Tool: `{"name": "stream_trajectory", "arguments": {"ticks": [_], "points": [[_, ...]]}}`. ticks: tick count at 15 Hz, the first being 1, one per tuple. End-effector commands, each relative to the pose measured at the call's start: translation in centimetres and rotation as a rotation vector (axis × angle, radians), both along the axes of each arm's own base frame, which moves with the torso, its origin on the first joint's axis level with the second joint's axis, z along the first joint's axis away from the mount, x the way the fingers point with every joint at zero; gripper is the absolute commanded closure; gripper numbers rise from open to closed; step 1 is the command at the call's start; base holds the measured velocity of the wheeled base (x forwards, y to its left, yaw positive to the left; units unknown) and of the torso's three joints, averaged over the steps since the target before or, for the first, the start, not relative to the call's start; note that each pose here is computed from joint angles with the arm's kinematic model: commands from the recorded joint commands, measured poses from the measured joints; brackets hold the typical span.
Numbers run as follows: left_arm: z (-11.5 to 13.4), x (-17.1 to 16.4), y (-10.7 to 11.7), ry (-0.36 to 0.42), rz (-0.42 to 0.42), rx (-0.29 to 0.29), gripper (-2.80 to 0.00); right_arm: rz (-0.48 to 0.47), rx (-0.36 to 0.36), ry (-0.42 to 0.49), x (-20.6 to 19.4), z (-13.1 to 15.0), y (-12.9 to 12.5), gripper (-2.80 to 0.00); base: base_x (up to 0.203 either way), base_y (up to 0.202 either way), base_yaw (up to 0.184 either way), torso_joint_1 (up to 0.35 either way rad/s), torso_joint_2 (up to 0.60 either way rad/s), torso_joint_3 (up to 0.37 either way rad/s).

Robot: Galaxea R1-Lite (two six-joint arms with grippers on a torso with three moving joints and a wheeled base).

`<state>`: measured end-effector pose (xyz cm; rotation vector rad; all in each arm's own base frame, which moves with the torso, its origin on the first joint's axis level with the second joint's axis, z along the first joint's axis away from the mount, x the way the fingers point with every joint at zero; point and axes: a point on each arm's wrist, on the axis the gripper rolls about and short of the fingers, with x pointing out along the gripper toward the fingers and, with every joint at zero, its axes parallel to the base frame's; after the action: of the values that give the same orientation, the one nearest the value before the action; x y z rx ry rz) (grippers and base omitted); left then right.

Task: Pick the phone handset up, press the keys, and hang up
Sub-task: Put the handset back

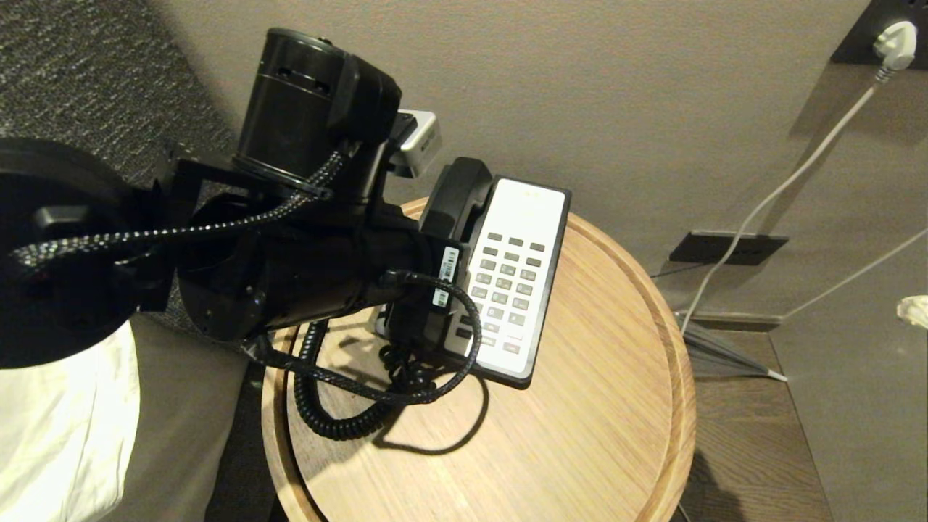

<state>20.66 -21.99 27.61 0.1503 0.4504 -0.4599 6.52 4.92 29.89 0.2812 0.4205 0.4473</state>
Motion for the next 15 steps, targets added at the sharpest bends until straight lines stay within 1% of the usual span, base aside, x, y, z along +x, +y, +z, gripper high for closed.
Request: {"name": "stream_trajectory", "arguments": {"ticks": [1,3,5,7,13,15], "points": [[0.3,0.1,0.6,0.002,-0.01,-0.003,0.0,-0.002,-0.002,0.005,0.0,-0.2,0.0,0.0,0.0,0.0,0.0,0.0,0.0,0.0],[0.5,0.1,0.9,-0.005,-0.019,0.0,0.0,-0.002,-0.004,0.007,0.1,-0.2,0.1,0.0,0.0,0.0,0.0,0.0,0.0,0.0],[0.8,0.1,1.3,-0.004,-0.052,0.009,0.0,-0.002,-0.002,0.006,0.0,-0.2,0.0,0.0,0.0,0.0,0.0,0.0,0.0,0.0],[0.9,0.3,1.4,-0.006,-0.05,0.004,0.0,-0.002,-0.004,0.008,0.1,-0.2,0.1,0.0,0.0,0.0,0.0,0.0,0.0,0.0],[1.2,1.0,0.6,-0.007,-0.066,-0.018,0.0,-0.002,-0.01,0.015,0.2,-0.5,0.1,0.0,0.0,0.0,0.0,0.0,0.0,0.0],[0.9,1.1,0.7,0.002,-0.061,-0.01,0.0,-0.002,-0.012,0.018,0.1,-0.7,0.1,0.0,0.0,0.0,0.0,0.0,0.0,0.0]]}}
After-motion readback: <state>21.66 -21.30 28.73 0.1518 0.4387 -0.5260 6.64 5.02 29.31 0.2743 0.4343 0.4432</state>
